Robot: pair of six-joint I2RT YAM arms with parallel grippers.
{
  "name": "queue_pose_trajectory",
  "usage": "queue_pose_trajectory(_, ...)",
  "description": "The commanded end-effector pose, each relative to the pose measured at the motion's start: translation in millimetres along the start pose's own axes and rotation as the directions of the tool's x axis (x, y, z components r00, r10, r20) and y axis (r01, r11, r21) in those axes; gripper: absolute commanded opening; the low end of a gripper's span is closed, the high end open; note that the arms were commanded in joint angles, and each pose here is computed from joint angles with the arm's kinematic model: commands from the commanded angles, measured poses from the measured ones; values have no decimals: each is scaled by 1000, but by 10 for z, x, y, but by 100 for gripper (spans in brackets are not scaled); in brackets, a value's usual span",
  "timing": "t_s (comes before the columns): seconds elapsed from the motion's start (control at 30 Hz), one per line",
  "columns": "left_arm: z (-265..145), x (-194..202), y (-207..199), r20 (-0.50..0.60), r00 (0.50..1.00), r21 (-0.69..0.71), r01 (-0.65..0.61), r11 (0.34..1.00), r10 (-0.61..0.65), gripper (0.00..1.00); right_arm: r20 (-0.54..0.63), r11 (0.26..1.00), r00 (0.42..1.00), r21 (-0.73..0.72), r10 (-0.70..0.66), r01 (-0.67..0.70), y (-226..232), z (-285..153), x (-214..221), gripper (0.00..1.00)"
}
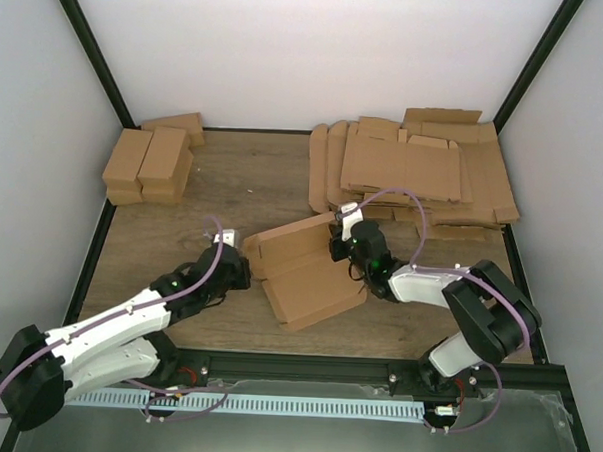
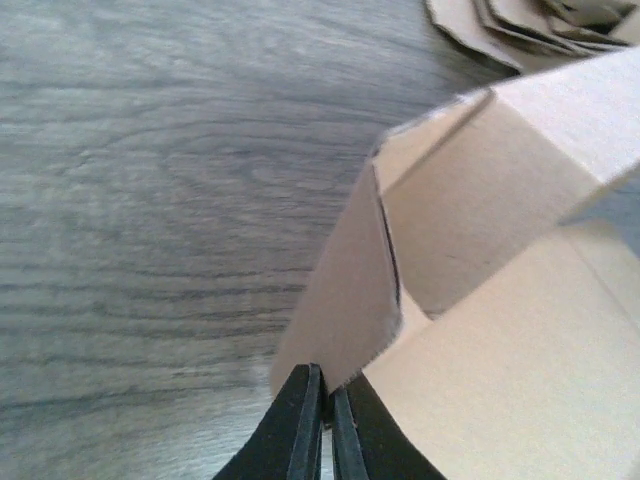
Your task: Fold the paper box
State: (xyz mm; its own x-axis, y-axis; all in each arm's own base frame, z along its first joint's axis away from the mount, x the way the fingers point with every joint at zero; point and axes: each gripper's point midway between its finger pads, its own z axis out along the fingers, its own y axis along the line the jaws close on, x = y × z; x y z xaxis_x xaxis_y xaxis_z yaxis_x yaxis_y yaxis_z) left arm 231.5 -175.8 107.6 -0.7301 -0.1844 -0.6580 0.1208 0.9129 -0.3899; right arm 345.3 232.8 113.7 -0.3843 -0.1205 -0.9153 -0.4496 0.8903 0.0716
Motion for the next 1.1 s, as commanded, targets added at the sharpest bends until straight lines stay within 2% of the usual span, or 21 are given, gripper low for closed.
queue_pose_trajectory(0.0,-42,-161,25,49,999,-82,25,996,-21,4,-65,1000,998,-21,-17,16,25,70,152,18)
queue_pose_trajectory(0.1,-72,-190,25,47,998,-95,39,995,-34,4,-83,999,996,-40,-21,18,59,110,223,23)
queue_pose_trajectory(0.33,-142,-233,5,64,998,-75,27,997,-22,4,-123,999,992,-44,-29,24,68,229,383,23)
queue_pose_trajectory(0.5,-169,-237,4,71,997,-66,8,998,-3,4,-146,999,989,-48,-31,25,73,260,451,17)
queue_pose_trajectory(0.6,-172,-240,10,70,998,-71,3,997,2,4,-142,998,989,-50,-35,28,73,243,456,1)
queue_pose_trajectory(0.77,-199,-279,-57,67,998,-51,5,999,-1,4,-142,998,989,-58,-29,21,86,222,445,1)
queue_pose_trajectory(0.8,-209,-292,-77,63,998,-48,-13,999,16,4,-142,998,990,-59,-26,18,88,208,439,4)
queue_pose_trajectory(0.9,-235,-320,-127,55,998,-35,-26,999,28,4,-123,998,992,-60,-19,12,91,162,367,26)
queue_pose_trajectory(0.97,-248,-330,-158,49,998,-25,-30,999,32,4,-98,998,995,-57,-16,11,79,108,313,36)
queue_pose_trajectory(1.07,-263,-334,-205,33,999,-11,-40,999,40,4,-32,999,999,-50,0,-2,54,-13,130,39)
